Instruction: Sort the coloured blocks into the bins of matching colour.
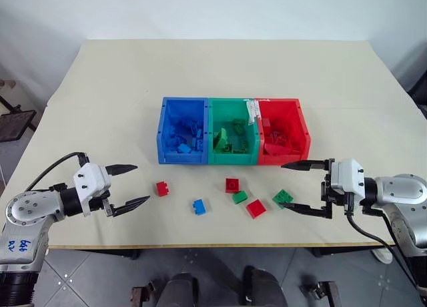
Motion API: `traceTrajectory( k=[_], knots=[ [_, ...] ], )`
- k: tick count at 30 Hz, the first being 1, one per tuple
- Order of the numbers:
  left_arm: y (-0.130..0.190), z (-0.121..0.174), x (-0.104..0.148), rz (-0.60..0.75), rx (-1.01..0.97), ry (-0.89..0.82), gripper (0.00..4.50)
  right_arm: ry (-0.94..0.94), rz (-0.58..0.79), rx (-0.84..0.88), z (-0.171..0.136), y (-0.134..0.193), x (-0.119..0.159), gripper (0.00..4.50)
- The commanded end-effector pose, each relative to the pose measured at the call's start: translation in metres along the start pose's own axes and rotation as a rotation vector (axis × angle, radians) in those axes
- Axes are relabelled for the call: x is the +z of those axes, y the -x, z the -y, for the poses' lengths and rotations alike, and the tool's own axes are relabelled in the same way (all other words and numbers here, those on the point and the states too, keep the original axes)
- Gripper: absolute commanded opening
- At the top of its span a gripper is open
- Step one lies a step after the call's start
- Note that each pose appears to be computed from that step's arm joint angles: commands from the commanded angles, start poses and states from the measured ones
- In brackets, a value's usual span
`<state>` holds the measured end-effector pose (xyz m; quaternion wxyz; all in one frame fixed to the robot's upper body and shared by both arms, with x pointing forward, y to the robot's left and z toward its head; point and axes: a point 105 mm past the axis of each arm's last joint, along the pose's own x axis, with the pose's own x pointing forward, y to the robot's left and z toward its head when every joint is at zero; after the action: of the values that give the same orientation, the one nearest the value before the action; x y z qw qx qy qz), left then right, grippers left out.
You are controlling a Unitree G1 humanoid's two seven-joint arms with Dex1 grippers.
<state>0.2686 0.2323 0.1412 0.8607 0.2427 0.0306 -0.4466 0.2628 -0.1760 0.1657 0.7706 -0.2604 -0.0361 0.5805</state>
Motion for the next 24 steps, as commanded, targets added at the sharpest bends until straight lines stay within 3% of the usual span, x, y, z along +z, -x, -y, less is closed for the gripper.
traceTrajectory(
  k=[1, 13, 16, 18, 24],
  knots=[
    [-0.003, 0.003, 0.012, 0.027, -0.012, -0.034, 4.47, 0.02, 0.014, -0.035, 0.002, 0.006, 0.004, 4.5],
    [-0.058, 0.052, 0.057, 0.19, -0.204, -0.04, 4.47, -0.082, -0.159, -0.249, -0.014, 0.073, -0.025, 4.5],
    [-0.078, 0.086, 0.072, 0.259, -0.349, -0.033, 4.47, -0.164, -0.25, -0.286, -0.023, 0.088, -0.047, 4.5],
    [-0.084, 0.099, 0.076, 0.276, -0.4, -0.052, 4.47, -0.185, -0.249, -0.268, -0.026, 0.079, -0.05, 4.5],
    [-0.077, 0.09, 0.068, 0.236, -0.359, -0.097, 4.47, -0.221, -0.189, -0.185, -0.025, 0.038, -0.036, 4.5]
  ],
)
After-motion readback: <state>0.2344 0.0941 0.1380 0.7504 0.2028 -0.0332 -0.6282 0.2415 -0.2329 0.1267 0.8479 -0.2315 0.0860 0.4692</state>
